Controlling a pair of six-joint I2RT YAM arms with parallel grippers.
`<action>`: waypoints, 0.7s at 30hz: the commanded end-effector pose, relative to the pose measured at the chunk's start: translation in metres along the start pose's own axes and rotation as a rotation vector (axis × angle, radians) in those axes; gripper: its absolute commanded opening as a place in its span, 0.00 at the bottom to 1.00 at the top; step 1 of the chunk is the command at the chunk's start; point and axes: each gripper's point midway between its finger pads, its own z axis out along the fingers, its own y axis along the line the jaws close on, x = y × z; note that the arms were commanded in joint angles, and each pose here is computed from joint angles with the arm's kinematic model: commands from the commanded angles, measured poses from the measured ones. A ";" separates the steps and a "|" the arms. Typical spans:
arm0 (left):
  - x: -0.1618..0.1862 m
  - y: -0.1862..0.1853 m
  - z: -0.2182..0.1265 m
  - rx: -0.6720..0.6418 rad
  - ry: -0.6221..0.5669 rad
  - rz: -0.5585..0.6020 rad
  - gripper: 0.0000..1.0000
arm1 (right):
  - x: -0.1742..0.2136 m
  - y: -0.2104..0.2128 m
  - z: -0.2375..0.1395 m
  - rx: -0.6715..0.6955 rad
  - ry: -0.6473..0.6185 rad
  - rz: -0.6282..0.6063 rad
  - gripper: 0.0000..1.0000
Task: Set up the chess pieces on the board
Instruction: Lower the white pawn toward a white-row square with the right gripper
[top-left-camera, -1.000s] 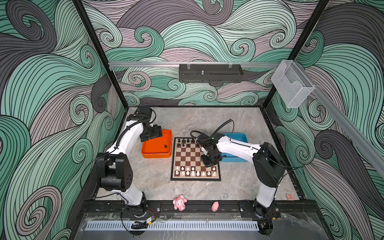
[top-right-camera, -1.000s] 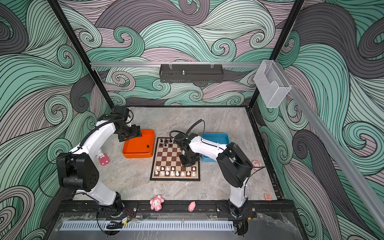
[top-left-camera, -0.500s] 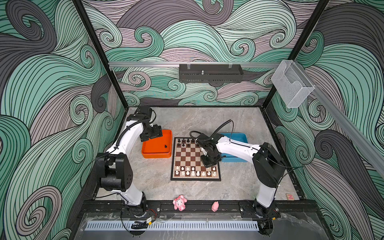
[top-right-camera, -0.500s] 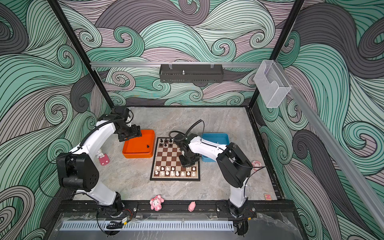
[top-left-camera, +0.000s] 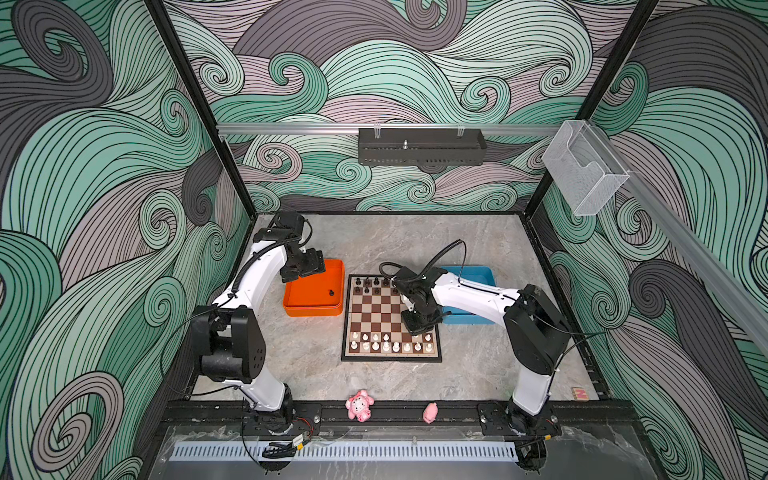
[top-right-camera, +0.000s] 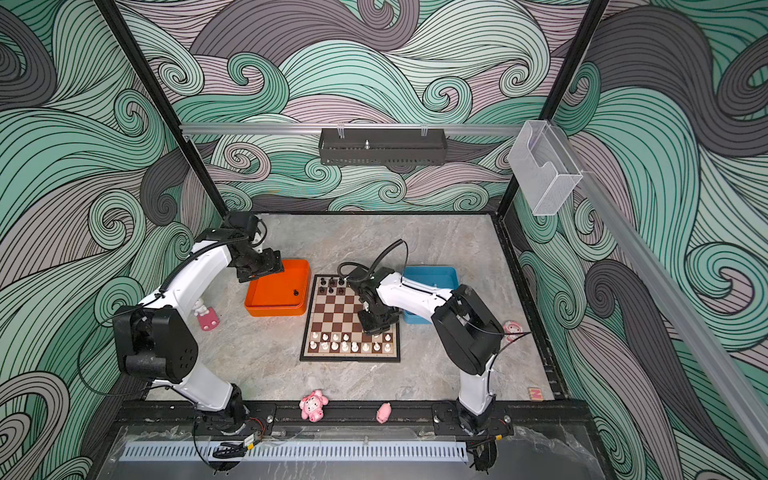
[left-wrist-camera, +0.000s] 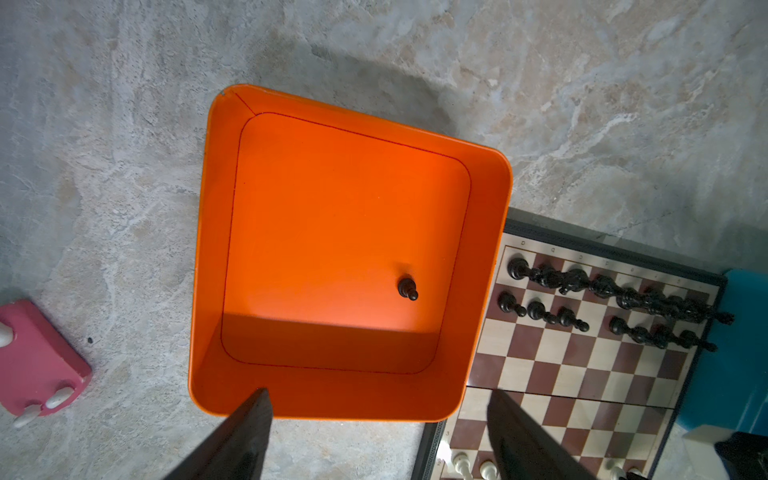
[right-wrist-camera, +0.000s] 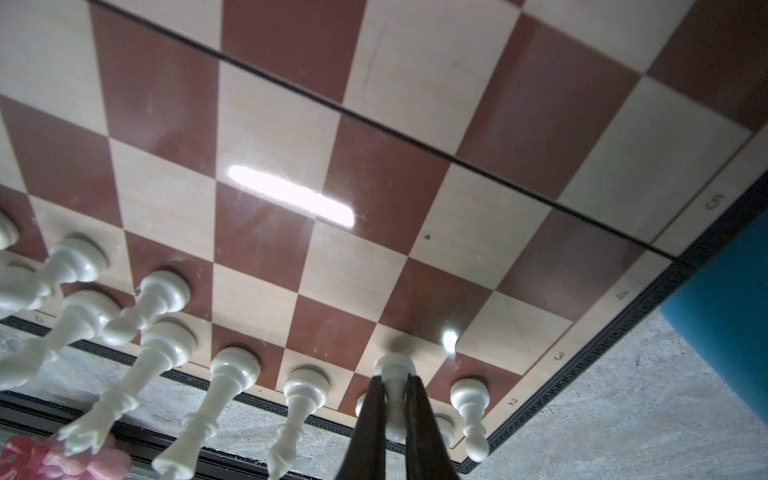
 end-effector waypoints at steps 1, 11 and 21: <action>-0.004 0.000 0.001 0.007 0.003 -0.003 0.84 | 0.001 -0.001 0.003 0.015 0.011 0.003 0.09; -0.004 -0.001 0.003 0.012 0.007 -0.005 0.84 | 0.005 -0.003 0.004 0.021 0.023 0.006 0.09; -0.003 -0.001 0.003 0.012 0.008 -0.006 0.84 | 0.009 -0.006 0.011 0.036 0.051 0.017 0.09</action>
